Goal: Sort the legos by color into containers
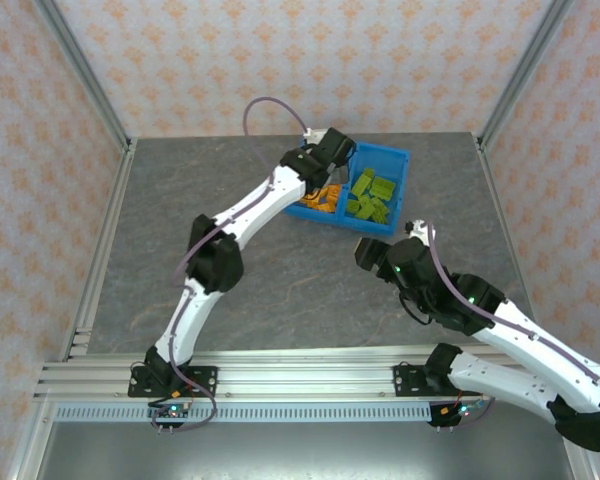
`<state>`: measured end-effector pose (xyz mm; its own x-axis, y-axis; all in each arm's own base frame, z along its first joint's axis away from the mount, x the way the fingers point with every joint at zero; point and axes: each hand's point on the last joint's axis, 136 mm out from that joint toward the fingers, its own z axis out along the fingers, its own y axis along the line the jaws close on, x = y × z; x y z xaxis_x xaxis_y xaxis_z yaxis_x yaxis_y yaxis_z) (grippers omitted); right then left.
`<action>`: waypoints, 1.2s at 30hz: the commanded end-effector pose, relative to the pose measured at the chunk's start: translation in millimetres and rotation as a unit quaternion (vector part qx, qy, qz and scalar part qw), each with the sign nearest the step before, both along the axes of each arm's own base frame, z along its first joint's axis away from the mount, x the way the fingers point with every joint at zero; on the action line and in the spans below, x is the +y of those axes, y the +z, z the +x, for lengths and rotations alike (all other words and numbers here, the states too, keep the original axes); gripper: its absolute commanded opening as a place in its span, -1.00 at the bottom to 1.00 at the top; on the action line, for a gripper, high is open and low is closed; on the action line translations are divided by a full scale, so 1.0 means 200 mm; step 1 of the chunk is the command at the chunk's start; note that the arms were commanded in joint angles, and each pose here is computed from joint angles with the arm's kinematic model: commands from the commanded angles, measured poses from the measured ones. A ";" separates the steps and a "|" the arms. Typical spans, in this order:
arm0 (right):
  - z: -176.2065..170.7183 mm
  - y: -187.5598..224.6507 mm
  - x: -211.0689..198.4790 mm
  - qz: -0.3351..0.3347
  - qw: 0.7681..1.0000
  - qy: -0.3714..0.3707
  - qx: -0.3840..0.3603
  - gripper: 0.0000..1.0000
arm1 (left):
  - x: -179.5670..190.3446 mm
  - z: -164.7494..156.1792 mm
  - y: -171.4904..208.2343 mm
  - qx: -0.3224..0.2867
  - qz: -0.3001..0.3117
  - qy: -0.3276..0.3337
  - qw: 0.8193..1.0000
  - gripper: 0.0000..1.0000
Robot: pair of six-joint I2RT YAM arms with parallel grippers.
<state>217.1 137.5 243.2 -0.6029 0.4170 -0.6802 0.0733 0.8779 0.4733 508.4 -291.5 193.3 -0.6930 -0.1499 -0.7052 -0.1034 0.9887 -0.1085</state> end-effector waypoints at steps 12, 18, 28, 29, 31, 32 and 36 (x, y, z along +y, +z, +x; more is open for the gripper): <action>0.17 -0.22 -0.99 -0.269 0.884 -0.376 -0.075 0.99 | 0.91 -0.90 0.37 -0.179 0.081 0.032 0.980 1.00; 0.54 -0.56 -1.01 -0.292 0.903 -0.311 -0.051 0.99 | 1.24 -1.00 0.09 -0.183 0.214 0.060 0.958 1.00; 0.82 -0.70 -0.94 -0.222 0.942 -0.207 -0.147 0.99 | 1.56 -0.91 -0.27 -0.211 0.148 0.124 0.958 1.00; 0.82 -0.75 -0.94 -0.230 0.950 -0.191 -0.092 0.99 | 1.57 -0.89 -0.30 -0.215 0.130 0.125 0.960 1.00; 0.85 -0.74 -0.90 -0.251 0.942 -0.185 -0.122 0.98 | 1.61 -0.82 -0.32 -0.215 0.122 0.118 0.962 1.00; 0.84 -0.74 -0.91 -0.255 0.941 -0.193 -0.108 0.99 | 1.61 -0.78 -0.32 -0.222 0.130 0.109 0.960 1.00; 0.84 -0.74 -0.91 -0.251 0.945 -0.187 -0.098 0.99 | 1.62 -0.57 -0.47 -0.216 0.101 0.074 0.968 1.00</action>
<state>377.6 -47.0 77.8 -0.3659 0.1787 -0.9133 0.3969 0.9176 0.0206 353.5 47.3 71.7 -0.4660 -0.0564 -0.8830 -0.3356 0.9346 0.1174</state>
